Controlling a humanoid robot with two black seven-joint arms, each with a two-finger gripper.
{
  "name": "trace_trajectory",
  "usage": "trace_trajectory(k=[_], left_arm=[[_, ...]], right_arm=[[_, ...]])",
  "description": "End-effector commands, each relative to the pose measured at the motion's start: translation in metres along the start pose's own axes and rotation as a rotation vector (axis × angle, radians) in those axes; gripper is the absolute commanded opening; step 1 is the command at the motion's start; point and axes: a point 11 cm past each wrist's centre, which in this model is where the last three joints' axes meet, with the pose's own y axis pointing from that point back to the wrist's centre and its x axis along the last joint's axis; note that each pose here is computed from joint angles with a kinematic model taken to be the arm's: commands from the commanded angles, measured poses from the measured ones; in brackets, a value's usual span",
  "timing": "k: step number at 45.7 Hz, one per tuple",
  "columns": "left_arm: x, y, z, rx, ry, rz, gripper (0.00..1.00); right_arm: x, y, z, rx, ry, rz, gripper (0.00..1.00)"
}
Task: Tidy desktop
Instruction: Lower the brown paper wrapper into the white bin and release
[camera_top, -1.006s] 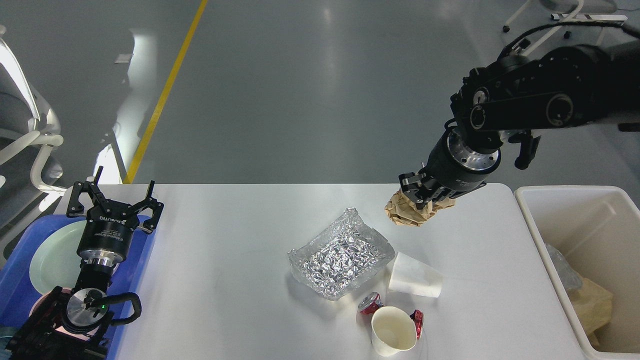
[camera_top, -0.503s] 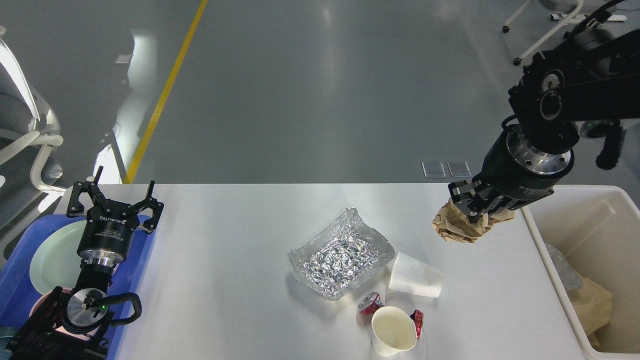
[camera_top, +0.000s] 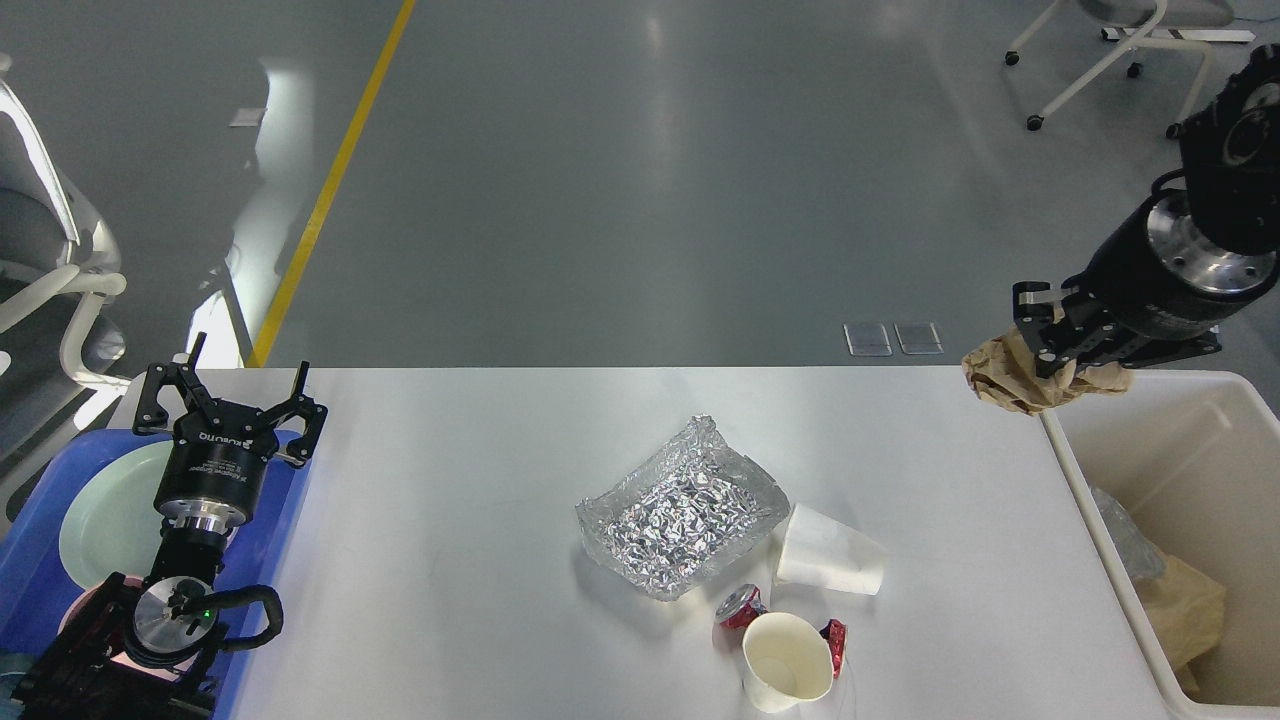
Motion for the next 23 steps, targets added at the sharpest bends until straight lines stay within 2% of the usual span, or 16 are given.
trace_trajectory(k=[1, 15, 23], left_arm=[[0.0, 0.001, -0.001, 0.001, 0.001, 0.001, 0.97], [0.0, 0.0, 0.0, 0.0, 0.0, 0.0, 0.97], [0.0, 0.0, 0.0, 0.0, 0.0, 0.0, 0.97]], right_arm=[[0.018, -0.017, 0.054, -0.003, -0.146, 0.03, 0.0], [0.033, -0.07, 0.173, -0.136, -0.382, 0.108, 0.0], [0.019, -0.113, 0.233, -0.193, -0.513, 0.184, 0.0]])
